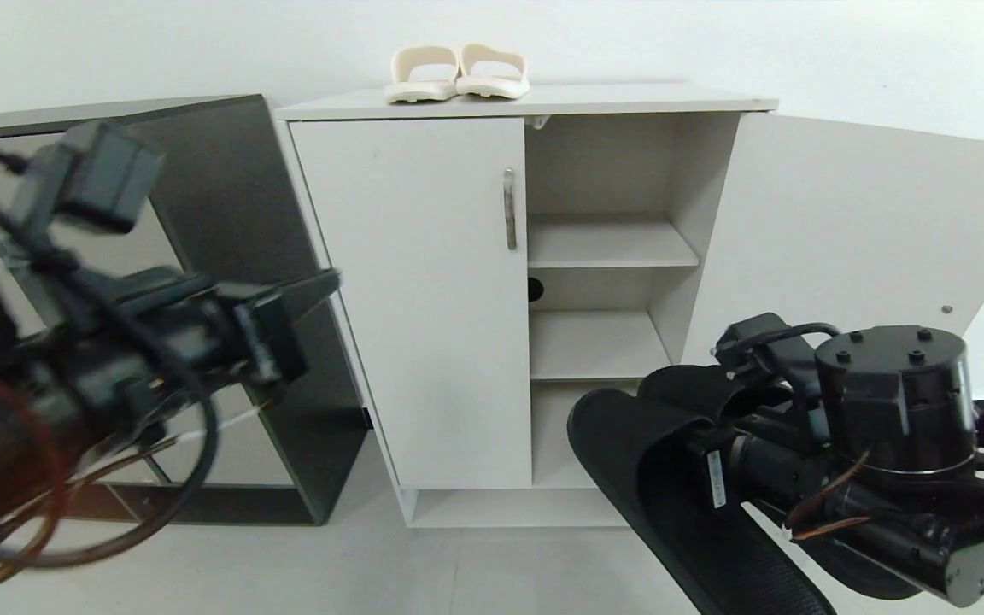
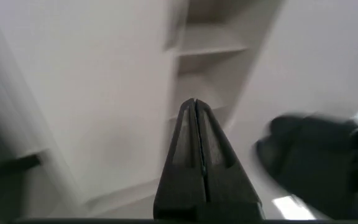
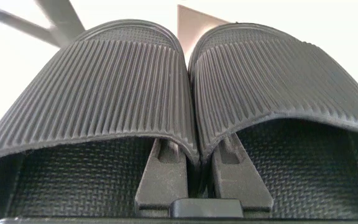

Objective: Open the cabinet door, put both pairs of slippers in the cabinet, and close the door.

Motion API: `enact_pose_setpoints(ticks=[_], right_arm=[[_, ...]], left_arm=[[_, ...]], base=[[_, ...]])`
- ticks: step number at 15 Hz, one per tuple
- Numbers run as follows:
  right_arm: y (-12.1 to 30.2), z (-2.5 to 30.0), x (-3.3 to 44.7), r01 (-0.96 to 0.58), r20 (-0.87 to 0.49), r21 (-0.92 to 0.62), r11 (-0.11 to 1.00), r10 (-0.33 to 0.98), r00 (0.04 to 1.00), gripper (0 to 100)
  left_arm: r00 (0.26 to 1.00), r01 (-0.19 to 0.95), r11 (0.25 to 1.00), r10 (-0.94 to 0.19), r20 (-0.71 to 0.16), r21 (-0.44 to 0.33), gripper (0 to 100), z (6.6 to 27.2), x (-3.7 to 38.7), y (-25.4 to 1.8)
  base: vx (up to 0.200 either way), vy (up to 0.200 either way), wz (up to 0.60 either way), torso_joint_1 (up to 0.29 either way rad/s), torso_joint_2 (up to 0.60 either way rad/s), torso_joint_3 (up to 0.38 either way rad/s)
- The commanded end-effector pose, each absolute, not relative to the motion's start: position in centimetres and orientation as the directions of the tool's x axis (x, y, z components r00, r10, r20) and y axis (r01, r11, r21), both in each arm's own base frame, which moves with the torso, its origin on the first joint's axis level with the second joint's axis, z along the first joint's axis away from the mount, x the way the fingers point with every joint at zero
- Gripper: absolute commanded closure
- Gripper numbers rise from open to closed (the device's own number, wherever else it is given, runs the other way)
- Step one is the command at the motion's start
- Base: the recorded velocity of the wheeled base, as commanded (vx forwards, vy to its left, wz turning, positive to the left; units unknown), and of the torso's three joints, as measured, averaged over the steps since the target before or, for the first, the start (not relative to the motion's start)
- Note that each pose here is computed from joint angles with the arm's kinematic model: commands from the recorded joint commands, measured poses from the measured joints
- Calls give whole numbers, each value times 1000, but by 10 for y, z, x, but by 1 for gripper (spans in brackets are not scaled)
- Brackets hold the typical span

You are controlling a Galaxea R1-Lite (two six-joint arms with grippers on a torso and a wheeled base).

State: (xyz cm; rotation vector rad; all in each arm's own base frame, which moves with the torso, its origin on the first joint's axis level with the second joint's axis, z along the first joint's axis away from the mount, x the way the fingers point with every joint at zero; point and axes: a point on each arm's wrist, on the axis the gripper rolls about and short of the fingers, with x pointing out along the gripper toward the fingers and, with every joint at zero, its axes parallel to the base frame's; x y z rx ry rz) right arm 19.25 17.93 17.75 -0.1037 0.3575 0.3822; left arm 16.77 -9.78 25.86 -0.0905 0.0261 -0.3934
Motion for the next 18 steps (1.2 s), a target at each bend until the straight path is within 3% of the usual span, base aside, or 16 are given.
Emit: enact_pose_setpoints(ticks=[1, 3, 4, 6, 8, 9, 10, 18], right_arm=[[184, 168, 201, -372, -391, -48, 927, 325, 861, 100], [184, 169, 200, -373, -387, -48, 927, 327, 862, 100], [184, 168, 200, -375, -388, -56, 925, 326, 862, 100], [183, 168, 199, -378, -390, -59, 924, 327, 861, 100], [182, 170, 197, -379, -383, -56, 924, 330, 863, 100], [182, 170, 197, -381, -384, -55, 923, 333, 861, 100], [183, 168, 199, -380, -380, -54, 923, 333, 863, 100], [207, 154, 210, -379, -351, -44, 924, 341, 872, 100]], left_arm=[[998, -14, 999, 16, 62, -38, 100, 192, 52, -11], [954, -297, 954, 298, 32, -33, 100, 142, 7, 8], [932, -363, 932, 363, 7, -14, 100, 118, -9, 9], [985, -173, 983, 174, -5, 62, 100, 88, -29, 4], [998, -69, 995, 69, 6, 67, 100, 82, -26, 1], [997, 72, 995, -74, 21, 66, 100, 79, -24, -2], [995, 103, 992, -103, -9, 74, 100, 75, -22, -2], [997, 71, 997, -71, -6, 39, 100, 75, -23, -2]], base=[[0, 0, 0, 0, 0, 0], [0, 0, 0, 0, 0, 0], [0, 0, 0, 0, 0, 0], [0, 0, 0, 0, 0, 0], [0, 0, 0, 0, 0, 0], [0, 0, 0, 0, 0, 0], [0, 0, 0, 0, 0, 0], [0, 0, 0, 0, 0, 0]])
